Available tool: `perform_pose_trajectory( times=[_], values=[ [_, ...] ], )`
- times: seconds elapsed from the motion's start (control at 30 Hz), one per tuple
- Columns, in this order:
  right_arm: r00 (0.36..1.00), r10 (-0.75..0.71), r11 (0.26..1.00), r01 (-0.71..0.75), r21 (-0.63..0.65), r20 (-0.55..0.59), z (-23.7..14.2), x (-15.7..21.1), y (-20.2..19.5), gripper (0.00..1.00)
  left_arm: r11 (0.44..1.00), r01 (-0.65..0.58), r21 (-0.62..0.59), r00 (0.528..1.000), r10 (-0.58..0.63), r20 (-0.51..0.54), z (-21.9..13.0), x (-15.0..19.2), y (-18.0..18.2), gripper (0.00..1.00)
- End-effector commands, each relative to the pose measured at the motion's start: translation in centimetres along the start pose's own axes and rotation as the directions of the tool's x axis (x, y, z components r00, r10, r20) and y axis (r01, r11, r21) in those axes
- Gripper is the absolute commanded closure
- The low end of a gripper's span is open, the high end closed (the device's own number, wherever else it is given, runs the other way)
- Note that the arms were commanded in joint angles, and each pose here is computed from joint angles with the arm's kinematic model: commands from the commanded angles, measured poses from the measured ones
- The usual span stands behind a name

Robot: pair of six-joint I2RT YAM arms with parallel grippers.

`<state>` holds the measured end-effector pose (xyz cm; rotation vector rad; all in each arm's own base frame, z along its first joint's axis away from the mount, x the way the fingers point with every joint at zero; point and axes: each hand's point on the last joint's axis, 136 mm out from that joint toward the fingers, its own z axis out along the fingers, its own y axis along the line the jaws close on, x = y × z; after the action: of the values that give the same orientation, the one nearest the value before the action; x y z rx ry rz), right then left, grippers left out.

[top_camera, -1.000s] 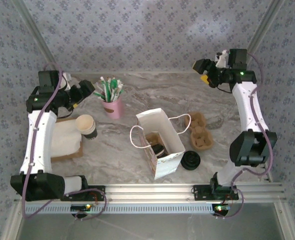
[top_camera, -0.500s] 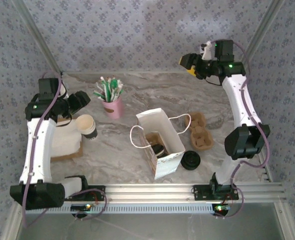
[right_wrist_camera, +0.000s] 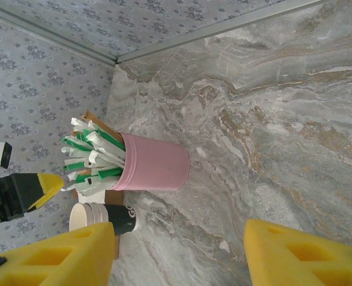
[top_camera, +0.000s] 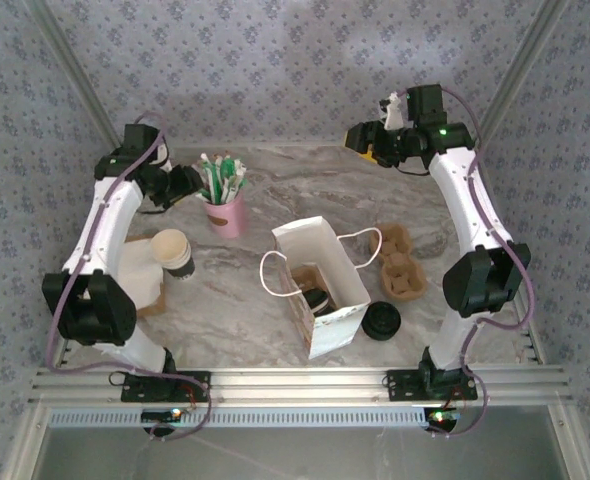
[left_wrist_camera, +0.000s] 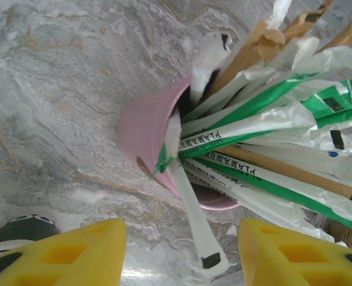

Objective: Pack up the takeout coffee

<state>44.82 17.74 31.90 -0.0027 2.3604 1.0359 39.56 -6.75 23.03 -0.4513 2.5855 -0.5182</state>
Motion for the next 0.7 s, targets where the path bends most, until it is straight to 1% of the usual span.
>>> perform_pose_trajectory(
  times=[0.0,0.13,0.23,0.43,0.67],
  values=[
    [1.0,-0.011,1.0,0.011,0.024,-0.005,-0.2,0.0,-0.5,0.39,0.998,-0.059,-0.006,0.998,0.059,0.003,-0.1,-0.3,-1.0,0.48],
    [1.0,-0.009,1.0,0.01,0.028,-0.005,-0.4,0.0,-0.7,0.39,0.996,-0.078,-0.035,0.997,0.077,-0.021,1.2,-0.6,-0.9,0.49],
    [1.0,-0.006,1.0,0.006,0.031,-0.006,-0.4,0.1,-0.9,0.39,0.995,-0.092,-0.042,0.996,0.091,-0.023,1.3,-0.8,-1.2,0.55],
    [1.0,0.0,0.999,0.0,0.032,-0.008,-0.3,0.3,-1.3,0.39,0.992,-0.115,-0.05,0.993,0.113,-0.047,2.0,0.0,-1.7,0.63],
    [1.0,0.002,0.999,-0.002,0.035,-0.003,-0.6,0.4,-1.5,0.39,0.987,-0.131,-0.088,0.991,0.127,-0.049,2.0,0.2,-1.3,0.63]
  ],
)
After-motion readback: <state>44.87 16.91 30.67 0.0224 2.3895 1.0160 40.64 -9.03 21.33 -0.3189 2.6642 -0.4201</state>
